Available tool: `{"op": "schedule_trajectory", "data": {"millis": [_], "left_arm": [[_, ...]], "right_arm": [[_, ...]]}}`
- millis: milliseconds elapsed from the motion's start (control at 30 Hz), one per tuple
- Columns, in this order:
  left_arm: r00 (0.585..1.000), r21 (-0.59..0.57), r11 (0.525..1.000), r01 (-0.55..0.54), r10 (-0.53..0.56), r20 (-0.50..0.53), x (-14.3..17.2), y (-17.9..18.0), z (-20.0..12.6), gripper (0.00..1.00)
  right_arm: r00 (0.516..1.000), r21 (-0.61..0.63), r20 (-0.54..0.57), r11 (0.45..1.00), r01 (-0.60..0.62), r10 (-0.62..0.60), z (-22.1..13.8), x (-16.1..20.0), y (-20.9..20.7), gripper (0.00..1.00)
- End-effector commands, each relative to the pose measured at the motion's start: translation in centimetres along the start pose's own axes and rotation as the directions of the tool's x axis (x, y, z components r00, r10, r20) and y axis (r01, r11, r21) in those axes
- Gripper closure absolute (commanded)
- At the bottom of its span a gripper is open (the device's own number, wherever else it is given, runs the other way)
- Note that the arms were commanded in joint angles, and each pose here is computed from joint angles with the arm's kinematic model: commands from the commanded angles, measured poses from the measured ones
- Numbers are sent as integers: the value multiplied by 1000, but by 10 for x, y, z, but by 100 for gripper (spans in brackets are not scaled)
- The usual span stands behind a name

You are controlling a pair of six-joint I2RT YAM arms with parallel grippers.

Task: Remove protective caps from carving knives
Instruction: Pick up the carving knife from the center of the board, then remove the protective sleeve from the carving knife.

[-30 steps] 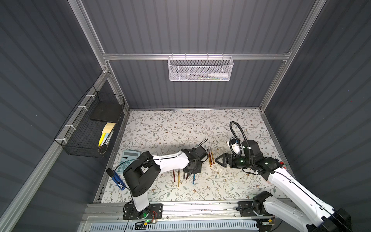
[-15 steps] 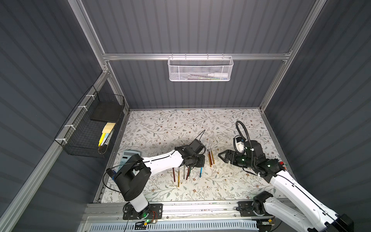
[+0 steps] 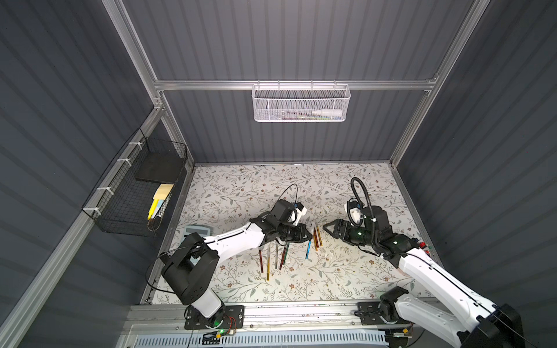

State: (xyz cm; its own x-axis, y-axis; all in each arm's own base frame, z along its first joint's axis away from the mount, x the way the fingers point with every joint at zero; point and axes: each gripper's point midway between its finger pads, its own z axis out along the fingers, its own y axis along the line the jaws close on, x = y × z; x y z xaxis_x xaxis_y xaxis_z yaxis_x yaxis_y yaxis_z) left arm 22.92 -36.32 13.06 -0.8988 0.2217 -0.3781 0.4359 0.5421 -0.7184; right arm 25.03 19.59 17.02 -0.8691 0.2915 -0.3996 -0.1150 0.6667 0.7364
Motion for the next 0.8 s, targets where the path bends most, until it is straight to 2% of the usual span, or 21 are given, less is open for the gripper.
{"op": "schedule_trajectory", "data": {"millis": [0,167,433,767], "left_arm": [[998,86,994,-66,66,4,-3,-21,-5,98],[998,105,992,-66,66,2,0,-23,-5,98],[998,125,990,-64,63,16,-3,-27,-6,97],[999,135,990,-45,44,12,0,-26,-4,97]], "right_arm": [[1000,-86,15,996,-2,3,6,-10,19,30],[1000,-109,-2,994,-17,16,20,-13,22,39],[999,-98,-36,995,-20,17,40,-4,19,46],[999,-86,-36,996,-27,24,49,-3,17,62]]}}
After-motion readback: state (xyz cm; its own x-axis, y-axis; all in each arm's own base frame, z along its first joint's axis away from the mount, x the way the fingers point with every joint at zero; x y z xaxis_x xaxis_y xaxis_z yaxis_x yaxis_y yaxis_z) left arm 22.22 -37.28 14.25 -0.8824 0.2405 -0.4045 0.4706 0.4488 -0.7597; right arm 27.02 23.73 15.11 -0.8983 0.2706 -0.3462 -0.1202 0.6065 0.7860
